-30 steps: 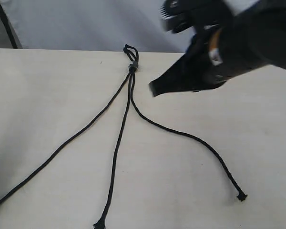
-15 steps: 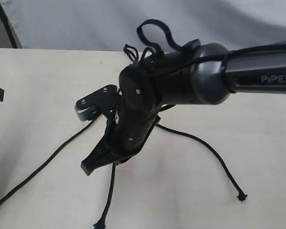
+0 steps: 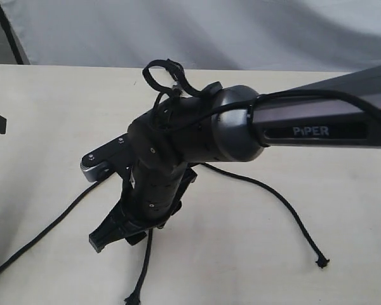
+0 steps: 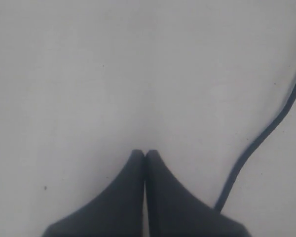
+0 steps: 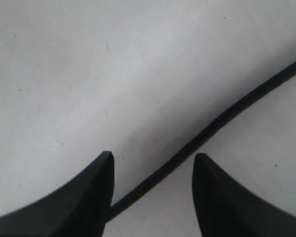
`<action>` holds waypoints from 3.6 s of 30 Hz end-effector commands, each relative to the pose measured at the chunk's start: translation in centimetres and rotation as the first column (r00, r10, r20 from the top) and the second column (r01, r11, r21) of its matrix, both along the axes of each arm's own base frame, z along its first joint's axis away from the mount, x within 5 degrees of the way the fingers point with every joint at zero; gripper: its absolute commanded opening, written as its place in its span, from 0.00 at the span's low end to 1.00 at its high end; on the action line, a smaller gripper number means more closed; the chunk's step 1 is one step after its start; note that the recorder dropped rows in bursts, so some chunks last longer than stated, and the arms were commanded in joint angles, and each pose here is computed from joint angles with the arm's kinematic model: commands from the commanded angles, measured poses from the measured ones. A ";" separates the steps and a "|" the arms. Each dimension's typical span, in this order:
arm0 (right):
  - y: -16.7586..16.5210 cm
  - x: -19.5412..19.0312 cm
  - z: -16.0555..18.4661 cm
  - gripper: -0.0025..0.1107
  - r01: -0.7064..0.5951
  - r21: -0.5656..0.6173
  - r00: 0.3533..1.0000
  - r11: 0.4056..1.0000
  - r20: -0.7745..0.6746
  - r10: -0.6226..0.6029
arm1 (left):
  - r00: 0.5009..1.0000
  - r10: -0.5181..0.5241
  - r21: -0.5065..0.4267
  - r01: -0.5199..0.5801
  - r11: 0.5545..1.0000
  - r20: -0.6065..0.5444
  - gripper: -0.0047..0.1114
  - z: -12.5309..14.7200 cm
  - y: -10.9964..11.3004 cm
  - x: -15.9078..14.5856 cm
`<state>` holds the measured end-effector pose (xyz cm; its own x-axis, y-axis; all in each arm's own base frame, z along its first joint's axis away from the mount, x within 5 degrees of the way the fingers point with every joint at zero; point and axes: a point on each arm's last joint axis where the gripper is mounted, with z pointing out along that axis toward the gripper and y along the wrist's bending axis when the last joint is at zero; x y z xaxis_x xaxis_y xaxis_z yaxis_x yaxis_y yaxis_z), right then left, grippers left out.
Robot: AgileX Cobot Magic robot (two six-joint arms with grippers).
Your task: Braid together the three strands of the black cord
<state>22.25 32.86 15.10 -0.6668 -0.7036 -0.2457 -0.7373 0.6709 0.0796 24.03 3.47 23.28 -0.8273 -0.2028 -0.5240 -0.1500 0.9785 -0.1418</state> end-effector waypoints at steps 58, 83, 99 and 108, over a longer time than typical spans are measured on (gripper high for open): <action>-11.0 14.7 2.4 0.02 0.046 -0.522 0.943 0.852 0.303 0.135 | 1.000 -0.014 0.003 0.014 1.000 0.026 0.04 0.3 -0.2 0.2; -20.1 20.8 10.0 0.02 0.374 -0.133 0.820 0.918 0.510 -0.260 | 0.999 -0.003 0.008 0.003 1.000 0.032 0.04 -0.4 -0.1 0.0; -23.8 23.3 0.7 0.02 0.455 -0.215 0.865 0.864 0.335 -0.373 | 0.999 -0.003 0.008 0.003 1.000 0.032 0.04 -0.4 -0.1 0.0; -24.1 23.5 -2.6 0.02 0.421 -0.301 0.894 0.856 0.298 -0.334 | 0.999 -0.003 0.008 0.003 1.000 0.032 0.04 -0.4 -0.1 0.0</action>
